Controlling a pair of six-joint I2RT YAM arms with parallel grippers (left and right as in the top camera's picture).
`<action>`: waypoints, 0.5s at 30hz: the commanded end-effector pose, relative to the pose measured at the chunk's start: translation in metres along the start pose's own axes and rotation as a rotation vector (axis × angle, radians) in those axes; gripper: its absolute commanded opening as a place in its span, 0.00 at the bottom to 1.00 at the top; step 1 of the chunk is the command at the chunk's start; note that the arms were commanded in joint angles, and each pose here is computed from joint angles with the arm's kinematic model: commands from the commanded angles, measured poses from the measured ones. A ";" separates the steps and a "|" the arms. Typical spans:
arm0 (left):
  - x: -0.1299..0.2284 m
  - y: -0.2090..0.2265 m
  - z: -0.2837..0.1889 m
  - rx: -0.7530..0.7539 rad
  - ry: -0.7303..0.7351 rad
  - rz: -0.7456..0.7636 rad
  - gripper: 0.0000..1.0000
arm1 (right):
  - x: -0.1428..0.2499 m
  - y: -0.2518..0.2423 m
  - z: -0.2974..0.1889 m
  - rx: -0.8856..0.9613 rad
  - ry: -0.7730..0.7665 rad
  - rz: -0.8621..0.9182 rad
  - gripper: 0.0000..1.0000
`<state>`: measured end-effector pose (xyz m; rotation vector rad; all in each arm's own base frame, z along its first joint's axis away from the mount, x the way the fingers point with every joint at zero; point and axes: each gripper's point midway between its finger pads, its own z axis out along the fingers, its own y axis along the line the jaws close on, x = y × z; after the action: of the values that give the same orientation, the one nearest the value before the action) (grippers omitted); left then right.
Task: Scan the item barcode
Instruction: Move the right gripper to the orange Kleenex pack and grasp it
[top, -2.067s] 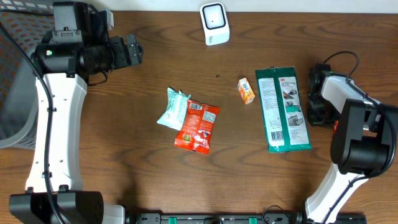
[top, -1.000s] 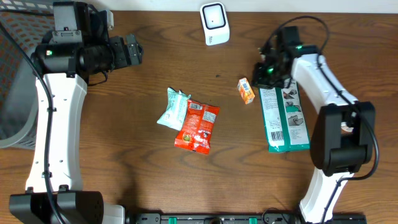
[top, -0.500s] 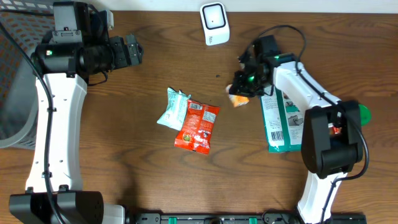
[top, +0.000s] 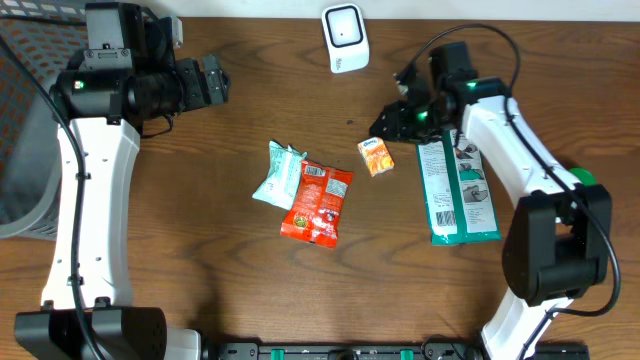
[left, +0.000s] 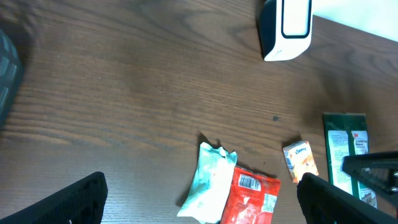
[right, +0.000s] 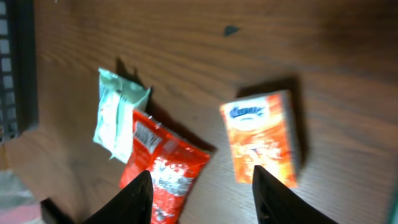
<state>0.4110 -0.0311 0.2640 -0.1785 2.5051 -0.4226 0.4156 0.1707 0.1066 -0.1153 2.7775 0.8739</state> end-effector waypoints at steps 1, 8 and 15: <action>-0.002 -0.002 -0.001 0.009 -0.002 0.010 0.98 | -0.003 -0.016 0.001 0.048 -0.002 -0.036 0.48; -0.002 -0.002 -0.001 0.009 -0.002 0.010 0.97 | 0.004 -0.045 0.030 0.107 0.054 -0.015 0.43; -0.002 -0.002 -0.001 0.009 -0.002 0.010 0.97 | 0.011 -0.060 0.045 0.141 0.089 -0.014 0.33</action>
<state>0.4109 -0.0311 0.2639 -0.1786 2.5055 -0.4226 0.4203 0.1490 0.0403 -0.1157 2.9066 0.7124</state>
